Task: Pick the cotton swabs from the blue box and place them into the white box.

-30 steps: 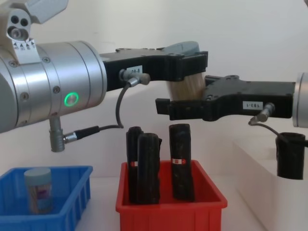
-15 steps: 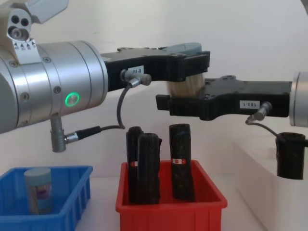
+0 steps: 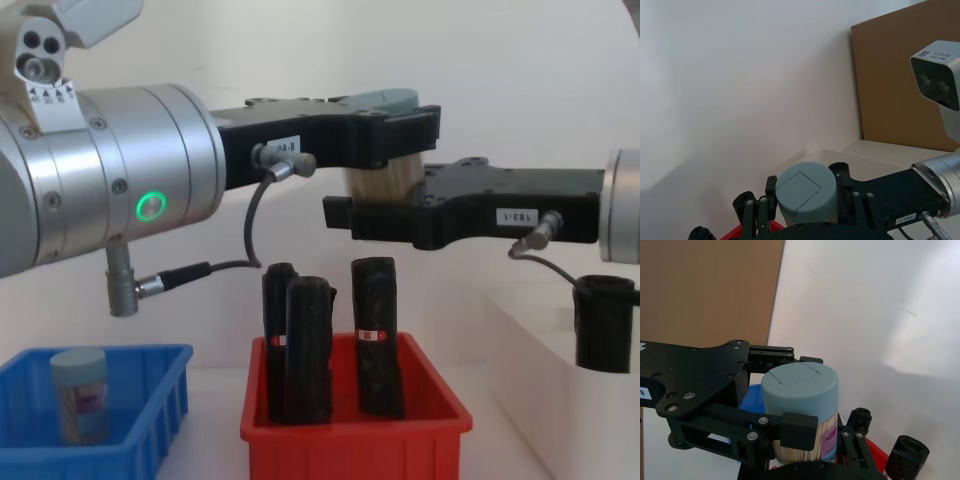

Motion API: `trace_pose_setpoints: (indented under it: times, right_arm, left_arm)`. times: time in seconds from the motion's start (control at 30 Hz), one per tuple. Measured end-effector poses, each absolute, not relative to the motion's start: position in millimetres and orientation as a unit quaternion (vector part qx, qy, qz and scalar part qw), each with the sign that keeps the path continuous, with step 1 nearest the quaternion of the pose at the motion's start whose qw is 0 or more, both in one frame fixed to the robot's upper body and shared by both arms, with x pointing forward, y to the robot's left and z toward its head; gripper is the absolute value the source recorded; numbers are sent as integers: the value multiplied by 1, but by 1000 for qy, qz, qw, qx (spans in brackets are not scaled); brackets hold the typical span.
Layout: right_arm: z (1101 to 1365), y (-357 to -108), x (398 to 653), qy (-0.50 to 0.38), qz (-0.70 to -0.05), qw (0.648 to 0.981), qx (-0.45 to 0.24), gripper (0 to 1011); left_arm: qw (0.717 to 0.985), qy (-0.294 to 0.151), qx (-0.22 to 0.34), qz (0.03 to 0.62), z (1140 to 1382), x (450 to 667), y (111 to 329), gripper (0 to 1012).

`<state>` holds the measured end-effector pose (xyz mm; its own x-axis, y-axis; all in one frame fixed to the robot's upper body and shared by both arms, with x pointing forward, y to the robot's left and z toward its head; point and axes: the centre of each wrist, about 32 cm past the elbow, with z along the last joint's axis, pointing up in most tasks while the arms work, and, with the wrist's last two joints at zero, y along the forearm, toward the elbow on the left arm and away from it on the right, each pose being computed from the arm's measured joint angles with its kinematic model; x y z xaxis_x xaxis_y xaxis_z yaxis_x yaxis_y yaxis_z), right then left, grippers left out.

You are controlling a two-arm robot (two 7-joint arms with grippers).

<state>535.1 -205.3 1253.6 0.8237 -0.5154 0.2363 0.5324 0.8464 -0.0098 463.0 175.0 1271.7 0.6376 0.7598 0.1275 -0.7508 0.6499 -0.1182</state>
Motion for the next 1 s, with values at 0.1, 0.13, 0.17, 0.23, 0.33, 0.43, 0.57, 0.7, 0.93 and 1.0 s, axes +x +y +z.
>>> trace_pose_setpoints:
  times: [0.1, 0.13, 0.17, 0.23, 0.33, 0.43, 0.57, 0.7, 0.93, 1.0]
  right_arm:
    - [1254, -205, 535, -113, -274, 954, -37, 624]
    - [1254, -205, 535, -113, -274, 954, -37, 624]
    - [1254, -205, 535, -113, -274, 954, -37, 624]
    - [1254, -205, 535, -113, -274, 954, -37, 624]
    - [1254, -205, 535, -113, -274, 954, -37, 624]
    - [1254, -206, 535, -113, -275, 954, -38, 624]
    - [1252, -209, 534, -113, -286, 951, -40, 624]
    - [1250, -214, 531, -115, -302, 945, -40, 624]
    - [1246, -229, 524, -119, -344, 931, -35, 624]
    - [1245, -232, 522, -120, -353, 927, -34, 624]
  left_arm:
    - [905, -83, -27, 417, 1272, 463, 175, 801]
    - [905, -83, -27, 416, 1272, 463, 175, 831]
    - [905, -83, -27, 416, 1272, 463, 175, 853]
    - [905, -83, -27, 416, 1272, 463, 175, 919]
    - [905, -83, -27, 416, 1272, 463, 175, 990]
    - [905, -83, -27, 416, 1272, 463, 175, 1003]
    - [905, -83, -27, 416, 1272, 463, 175, 1003]
    - [905, -83, -27, 417, 1272, 463, 175, 1003]
    - [905, -83, -27, 417, 1272, 463, 175, 1003]
    - [905, -83, -27, 417, 1272, 463, 175, 1003]
